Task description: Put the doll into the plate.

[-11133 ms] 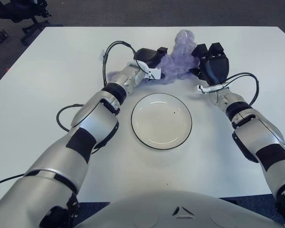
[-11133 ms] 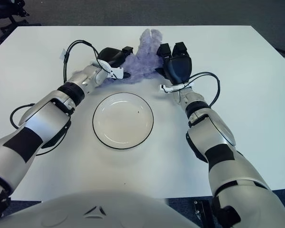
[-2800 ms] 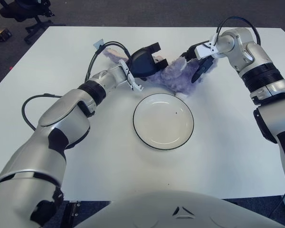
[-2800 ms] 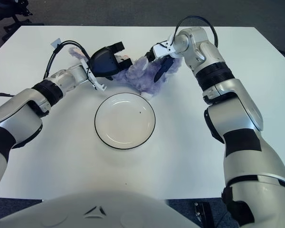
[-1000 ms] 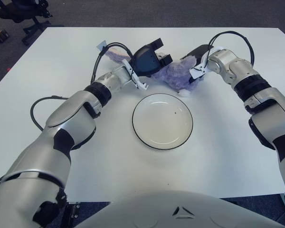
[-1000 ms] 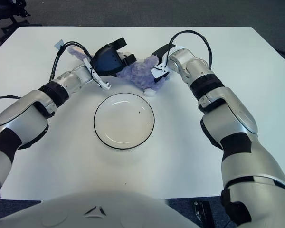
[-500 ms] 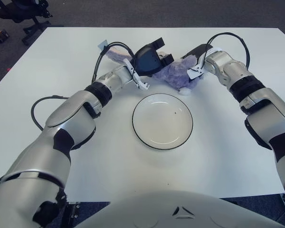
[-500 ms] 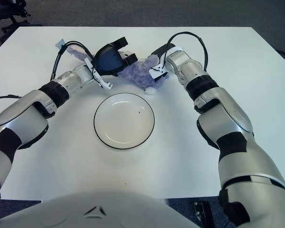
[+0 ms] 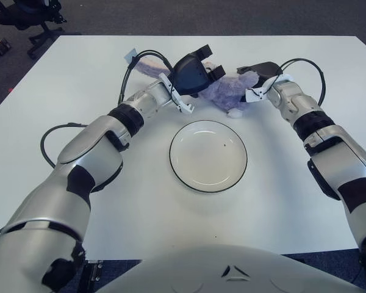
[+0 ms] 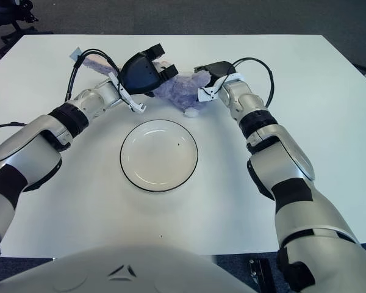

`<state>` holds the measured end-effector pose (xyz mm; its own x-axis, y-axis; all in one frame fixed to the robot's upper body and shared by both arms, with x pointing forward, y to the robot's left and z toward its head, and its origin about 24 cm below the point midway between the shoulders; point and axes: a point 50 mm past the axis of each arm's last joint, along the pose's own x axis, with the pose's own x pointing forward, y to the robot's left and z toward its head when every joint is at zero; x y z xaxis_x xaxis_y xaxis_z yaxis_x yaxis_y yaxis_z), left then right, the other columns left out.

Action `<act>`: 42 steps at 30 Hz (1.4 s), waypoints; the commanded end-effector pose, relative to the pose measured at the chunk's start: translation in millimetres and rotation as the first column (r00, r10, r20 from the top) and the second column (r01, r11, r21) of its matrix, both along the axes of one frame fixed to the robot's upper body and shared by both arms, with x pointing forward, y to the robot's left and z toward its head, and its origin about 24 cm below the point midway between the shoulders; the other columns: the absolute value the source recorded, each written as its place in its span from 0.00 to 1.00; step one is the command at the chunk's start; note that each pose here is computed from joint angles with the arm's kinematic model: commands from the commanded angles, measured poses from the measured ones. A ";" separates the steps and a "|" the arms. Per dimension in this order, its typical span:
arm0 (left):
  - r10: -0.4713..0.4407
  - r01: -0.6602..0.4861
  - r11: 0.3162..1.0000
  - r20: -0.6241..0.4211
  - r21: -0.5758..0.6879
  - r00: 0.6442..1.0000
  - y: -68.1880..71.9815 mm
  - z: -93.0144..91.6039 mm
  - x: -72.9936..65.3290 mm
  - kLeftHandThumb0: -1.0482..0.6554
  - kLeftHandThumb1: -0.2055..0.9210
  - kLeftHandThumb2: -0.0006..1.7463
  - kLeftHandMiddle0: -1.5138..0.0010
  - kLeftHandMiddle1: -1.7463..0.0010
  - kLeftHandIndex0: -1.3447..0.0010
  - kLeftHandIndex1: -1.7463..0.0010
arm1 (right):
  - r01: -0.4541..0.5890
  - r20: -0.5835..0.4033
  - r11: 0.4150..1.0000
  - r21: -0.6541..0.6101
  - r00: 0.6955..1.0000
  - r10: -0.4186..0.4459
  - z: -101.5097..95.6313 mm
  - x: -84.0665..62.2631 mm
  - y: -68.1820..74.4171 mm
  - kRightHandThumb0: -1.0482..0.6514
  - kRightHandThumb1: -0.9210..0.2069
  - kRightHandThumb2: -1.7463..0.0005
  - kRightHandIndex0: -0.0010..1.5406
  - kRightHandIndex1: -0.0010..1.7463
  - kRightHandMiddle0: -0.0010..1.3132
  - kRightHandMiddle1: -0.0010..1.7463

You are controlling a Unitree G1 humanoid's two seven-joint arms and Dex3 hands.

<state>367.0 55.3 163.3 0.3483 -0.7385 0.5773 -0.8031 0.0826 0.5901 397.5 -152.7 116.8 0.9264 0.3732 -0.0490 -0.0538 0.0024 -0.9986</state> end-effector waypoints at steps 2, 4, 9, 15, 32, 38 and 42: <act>-0.023 0.017 0.994 -0.054 -0.107 0.998 10.7 4.3 -1.0 0.61 1.00 0.11 0.58 0.35 0.71 0.16 | -0.004 -0.084 1.000 -0.012 0.996 0.003 -30.1 -11.4 -5.9 0.62 0.54 0.24 0.38 0.99 0.32 1.00; -0.028 0.019 0.991 -0.071 -0.132 0.997 15.2 5.8 -1.5 0.61 1.00 0.12 0.59 0.32 0.74 0.15 | -0.004 -0.080 1.000 -0.011 0.997 0.003 -30.2 -11.6 -6.8 0.62 0.54 0.24 0.38 0.99 0.32 1.00; -0.063 0.041 0.966 -0.076 -0.255 0.995 34.8 4.8 -4.9 0.61 1.00 0.16 0.63 0.22 0.79 0.16 | 0.003 -0.066 1.000 -0.008 0.998 -0.004 -28.8 -11.0 -8.1 0.62 0.53 0.25 0.38 0.99 0.32 1.00; -0.076 0.036 0.926 -0.094 -0.375 0.993 66.2 1.2 -8.2 0.61 1.00 0.23 0.74 0.12 0.85 0.12 | 0.014 -0.040 1.000 0.014 0.999 -0.013 -26.8 -11.1 -11.5 0.62 0.53 0.25 0.38 0.98 0.31 1.00; -0.014 -0.102 0.692 -0.154 -0.715 0.988 140.3 -11.5 -25.7 0.35 1.00 0.26 0.66 0.80 0.84 0.63 | -0.014 0.127 0.997 0.077 0.992 0.004 -2.1 -14.5 -23.7 0.62 0.51 0.26 0.37 0.99 0.30 1.00; 0.079 -0.104 0.626 -0.070 -0.773 0.994 158.7 -6.6 -31.2 0.35 1.00 0.27 0.66 0.80 0.83 0.64 | -0.013 0.170 0.997 0.070 0.985 0.001 8.6 -14.5 -31.1 0.62 0.51 0.26 0.36 1.00 0.29 1.00; 0.086 -0.066 0.571 -0.020 -0.818 0.996 164.6 -2.1 -34.5 0.35 1.00 0.27 0.67 0.79 0.83 0.64 | 0.002 0.174 0.996 0.084 0.985 -0.017 14.3 -13.4 -35.2 0.62 0.50 0.26 0.36 1.00 0.29 1.00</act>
